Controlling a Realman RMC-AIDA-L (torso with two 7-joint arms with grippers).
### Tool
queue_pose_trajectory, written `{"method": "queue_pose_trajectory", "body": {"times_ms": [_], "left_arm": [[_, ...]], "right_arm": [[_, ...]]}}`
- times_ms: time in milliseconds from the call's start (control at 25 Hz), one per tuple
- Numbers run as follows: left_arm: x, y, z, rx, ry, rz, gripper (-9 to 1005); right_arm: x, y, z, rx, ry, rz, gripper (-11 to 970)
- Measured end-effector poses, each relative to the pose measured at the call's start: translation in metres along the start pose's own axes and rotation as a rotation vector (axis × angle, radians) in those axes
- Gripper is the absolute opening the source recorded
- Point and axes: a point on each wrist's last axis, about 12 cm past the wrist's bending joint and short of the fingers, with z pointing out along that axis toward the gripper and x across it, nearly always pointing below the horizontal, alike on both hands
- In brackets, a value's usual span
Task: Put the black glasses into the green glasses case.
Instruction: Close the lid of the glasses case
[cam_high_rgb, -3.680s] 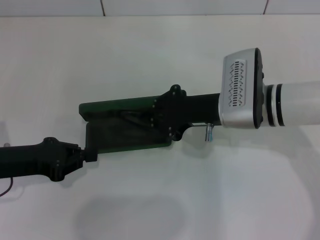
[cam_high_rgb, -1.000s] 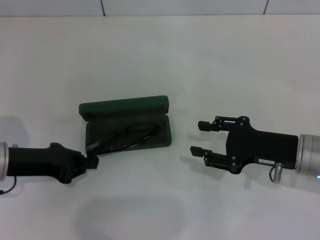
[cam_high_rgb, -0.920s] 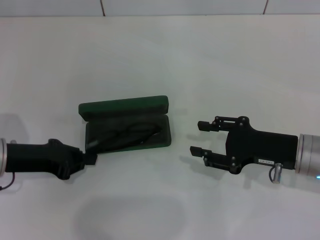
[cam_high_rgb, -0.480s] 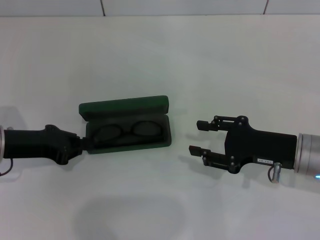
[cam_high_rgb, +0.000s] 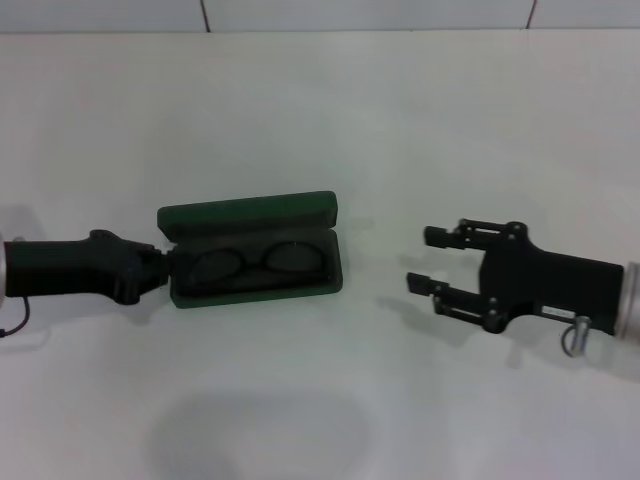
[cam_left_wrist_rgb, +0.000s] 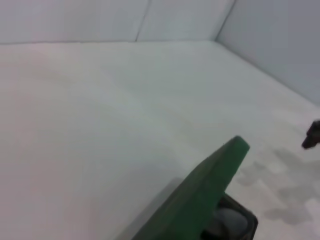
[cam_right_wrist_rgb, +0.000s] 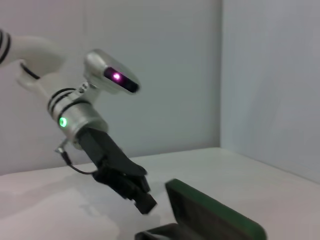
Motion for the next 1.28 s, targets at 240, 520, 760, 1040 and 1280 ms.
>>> {"method": "queue_pose_trajectory", "body": {"times_ms": [240, 520, 760, 1040, 1280], "left_arm": [[-0.001, -0.001, -0.005, -0.018, -0.006, -0.057, 94], [-0.001, 0.001, 0.001, -0.038, 0.021, -0.042, 97], [0.001, 0.007, 0.007, -0.090, 0.063, -0.030, 98], [-0.012, 0.009, 0.016, -0.097, 0.060, 0.001, 101], [-0.018, 0.016, 0.019, -0.151, 0.055, 0.015, 103]], "right_arm": [[0.010, -0.006, -0.028, 0.045, -0.019, 0.080, 555], [0.021, 0.000, -0.046, 0.068, -0.010, 0.115, 742], [0.023, 0.003, -0.045, 0.040, 0.014, 0.105, 886], [0.025, 0.006, -0.042, 0.008, 0.036, 0.096, 885], [0.024, 0.007, -0.040, 0.000, 0.031, 0.094, 885]]}}
